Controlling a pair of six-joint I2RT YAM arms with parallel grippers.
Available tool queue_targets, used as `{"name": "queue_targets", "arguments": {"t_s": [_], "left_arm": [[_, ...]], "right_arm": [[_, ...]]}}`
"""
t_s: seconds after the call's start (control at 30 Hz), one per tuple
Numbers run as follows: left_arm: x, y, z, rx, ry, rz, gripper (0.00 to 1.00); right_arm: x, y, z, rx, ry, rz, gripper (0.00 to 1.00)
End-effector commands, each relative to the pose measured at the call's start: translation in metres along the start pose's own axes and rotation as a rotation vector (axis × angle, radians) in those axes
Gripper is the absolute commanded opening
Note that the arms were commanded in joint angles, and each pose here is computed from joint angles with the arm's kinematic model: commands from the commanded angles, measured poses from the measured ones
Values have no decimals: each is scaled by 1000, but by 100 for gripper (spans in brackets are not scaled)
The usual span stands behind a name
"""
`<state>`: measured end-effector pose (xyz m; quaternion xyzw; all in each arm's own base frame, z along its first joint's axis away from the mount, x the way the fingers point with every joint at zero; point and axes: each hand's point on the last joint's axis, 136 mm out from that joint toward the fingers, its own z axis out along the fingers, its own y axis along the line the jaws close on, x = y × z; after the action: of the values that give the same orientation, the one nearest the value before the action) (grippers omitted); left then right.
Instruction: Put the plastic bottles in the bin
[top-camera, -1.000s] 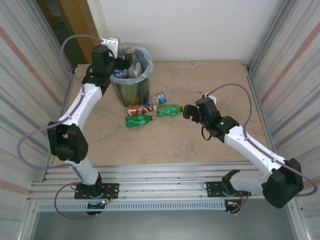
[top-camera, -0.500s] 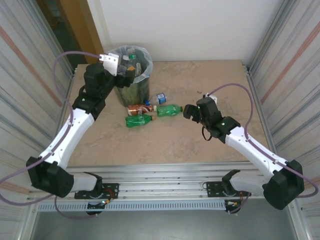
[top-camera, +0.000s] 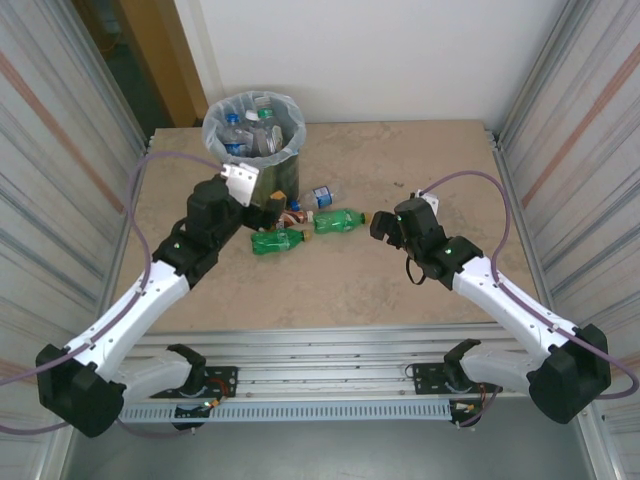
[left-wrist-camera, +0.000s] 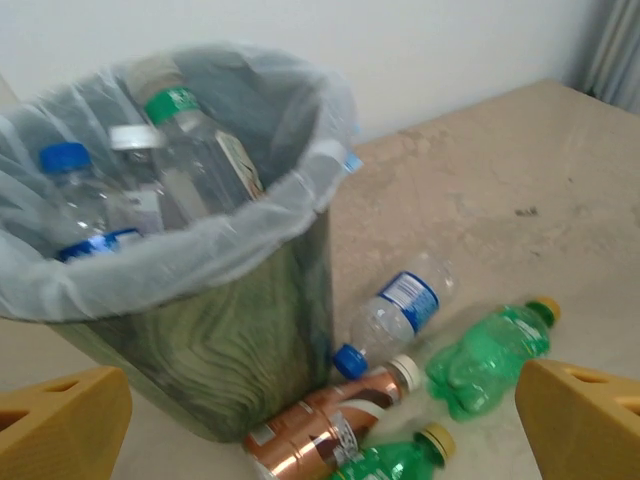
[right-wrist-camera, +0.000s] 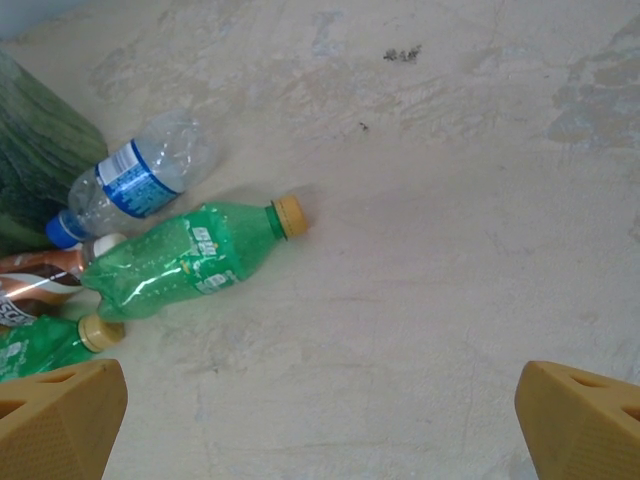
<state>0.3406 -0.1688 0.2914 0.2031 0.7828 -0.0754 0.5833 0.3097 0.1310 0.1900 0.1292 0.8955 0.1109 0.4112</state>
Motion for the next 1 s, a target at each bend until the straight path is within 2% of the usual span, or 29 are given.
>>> {"name": "queue_targets", "arguments": {"t_s": [0.0, 0.2, 0.43, 0.8, 0.97], "left_arm": [[6, -12, -6, 17, -25, 22, 99], [44, -36, -1, 53, 26, 46, 99], [85, -37, 3, 34, 126, 44, 99], [125, -39, 11, 25, 267, 63, 97], [139, -39, 23, 8, 371, 95, 95]], "right_arm": [[-1, -12, -3, 39, -17, 32, 98], [2, -16, -3, 57, -14, 27, 98], [2, -20, -6, 70, -16, 26, 98], [0, -18, -4, 80, -4, 19, 98], [1, -19, -4, 89, -2, 24, 98]]}}
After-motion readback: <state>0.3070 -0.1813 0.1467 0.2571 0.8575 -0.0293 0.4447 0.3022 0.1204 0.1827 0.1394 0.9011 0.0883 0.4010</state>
